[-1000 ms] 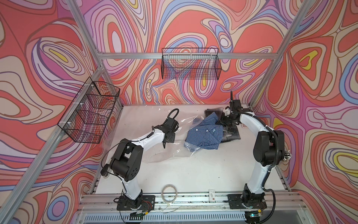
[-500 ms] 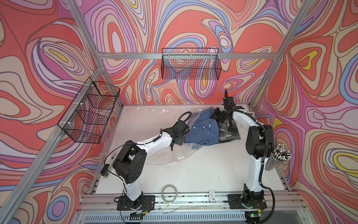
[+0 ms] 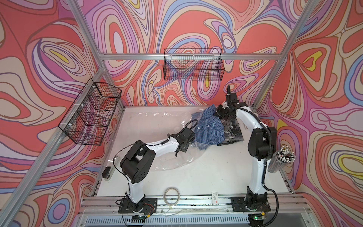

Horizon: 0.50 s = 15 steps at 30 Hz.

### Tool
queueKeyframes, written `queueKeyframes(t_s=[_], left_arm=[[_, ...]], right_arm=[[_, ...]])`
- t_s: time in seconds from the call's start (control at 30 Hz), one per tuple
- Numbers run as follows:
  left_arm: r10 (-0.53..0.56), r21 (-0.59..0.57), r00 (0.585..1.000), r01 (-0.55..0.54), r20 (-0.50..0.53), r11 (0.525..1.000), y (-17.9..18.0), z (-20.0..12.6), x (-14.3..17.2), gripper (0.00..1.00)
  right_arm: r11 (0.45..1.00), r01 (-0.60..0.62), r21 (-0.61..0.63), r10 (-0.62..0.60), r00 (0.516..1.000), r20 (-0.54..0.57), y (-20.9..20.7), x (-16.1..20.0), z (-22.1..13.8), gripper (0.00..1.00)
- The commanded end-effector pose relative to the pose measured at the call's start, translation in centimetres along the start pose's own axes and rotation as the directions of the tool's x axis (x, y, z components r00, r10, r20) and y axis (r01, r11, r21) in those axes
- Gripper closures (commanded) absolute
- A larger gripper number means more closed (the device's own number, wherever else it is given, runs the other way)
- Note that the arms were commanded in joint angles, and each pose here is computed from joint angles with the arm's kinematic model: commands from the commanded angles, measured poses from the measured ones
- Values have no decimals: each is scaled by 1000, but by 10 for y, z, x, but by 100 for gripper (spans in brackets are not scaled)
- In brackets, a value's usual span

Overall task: Take the shirt out of the vacuum bag
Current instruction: Take out the shirt from the vacuum bag.

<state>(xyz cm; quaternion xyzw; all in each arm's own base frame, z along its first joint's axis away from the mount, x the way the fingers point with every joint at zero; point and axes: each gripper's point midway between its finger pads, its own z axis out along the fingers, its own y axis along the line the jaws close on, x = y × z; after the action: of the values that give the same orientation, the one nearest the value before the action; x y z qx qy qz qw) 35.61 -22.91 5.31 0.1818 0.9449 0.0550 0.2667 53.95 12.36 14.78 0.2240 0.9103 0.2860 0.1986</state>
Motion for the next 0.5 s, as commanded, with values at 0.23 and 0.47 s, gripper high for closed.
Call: queueKeyframes(t_s=[0.23, 0.47], left_arm=[[-77, 108, 973, 54, 219, 993, 22, -97, -63, 39], [-354, 259, 910, 297, 216, 919, 83, -102, -54, 32]], right_arm=[[998, -55, 3, 55, 997, 50, -22, -7, 23, 100], [990, -126, -61, 130, 988, 80, -23, -1, 31, 100]])
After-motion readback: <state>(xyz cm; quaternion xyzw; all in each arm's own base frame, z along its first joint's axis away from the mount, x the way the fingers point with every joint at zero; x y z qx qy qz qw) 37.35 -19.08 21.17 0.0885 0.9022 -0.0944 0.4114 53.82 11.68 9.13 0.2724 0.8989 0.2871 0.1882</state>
